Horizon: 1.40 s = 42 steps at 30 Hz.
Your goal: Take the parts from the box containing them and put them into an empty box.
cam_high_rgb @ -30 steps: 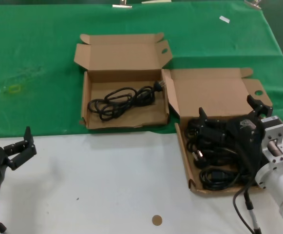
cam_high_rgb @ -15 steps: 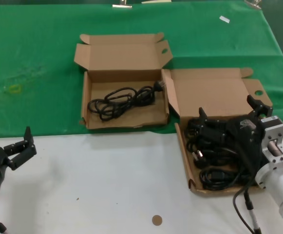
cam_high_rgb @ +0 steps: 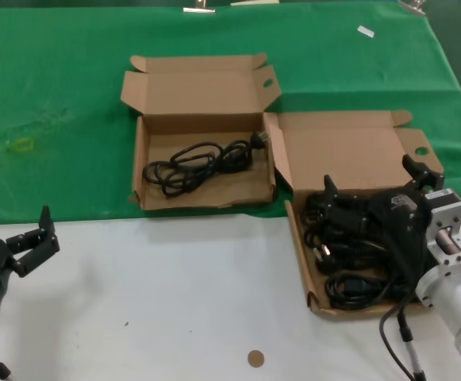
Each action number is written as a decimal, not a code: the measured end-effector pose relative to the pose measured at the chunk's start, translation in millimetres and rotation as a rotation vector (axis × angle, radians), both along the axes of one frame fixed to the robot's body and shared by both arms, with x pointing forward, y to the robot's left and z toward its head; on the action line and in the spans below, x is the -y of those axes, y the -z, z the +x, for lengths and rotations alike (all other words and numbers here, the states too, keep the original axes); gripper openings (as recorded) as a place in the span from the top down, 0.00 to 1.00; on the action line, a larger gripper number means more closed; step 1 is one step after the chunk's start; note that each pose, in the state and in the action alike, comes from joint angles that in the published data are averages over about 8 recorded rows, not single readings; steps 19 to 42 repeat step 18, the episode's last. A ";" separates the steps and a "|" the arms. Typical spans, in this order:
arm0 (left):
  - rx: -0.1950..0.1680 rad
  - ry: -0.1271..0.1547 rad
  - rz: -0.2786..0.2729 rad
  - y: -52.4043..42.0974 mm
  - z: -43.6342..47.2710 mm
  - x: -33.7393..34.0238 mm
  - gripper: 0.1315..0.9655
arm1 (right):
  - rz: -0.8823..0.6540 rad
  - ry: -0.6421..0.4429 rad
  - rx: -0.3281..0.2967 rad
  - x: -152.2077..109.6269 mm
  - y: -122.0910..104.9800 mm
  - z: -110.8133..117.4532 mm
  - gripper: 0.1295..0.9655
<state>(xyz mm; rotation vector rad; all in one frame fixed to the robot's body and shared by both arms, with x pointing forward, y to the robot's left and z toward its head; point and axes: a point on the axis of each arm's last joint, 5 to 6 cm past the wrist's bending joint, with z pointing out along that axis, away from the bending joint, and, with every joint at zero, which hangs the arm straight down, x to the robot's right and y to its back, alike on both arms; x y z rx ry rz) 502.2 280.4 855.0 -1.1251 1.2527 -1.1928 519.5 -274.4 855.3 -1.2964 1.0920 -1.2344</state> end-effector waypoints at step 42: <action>0.000 0.000 0.000 0.0 0.0 0.0 0.00 | 0.000 0.000 0.000 0.0 0.0 0.0 0.00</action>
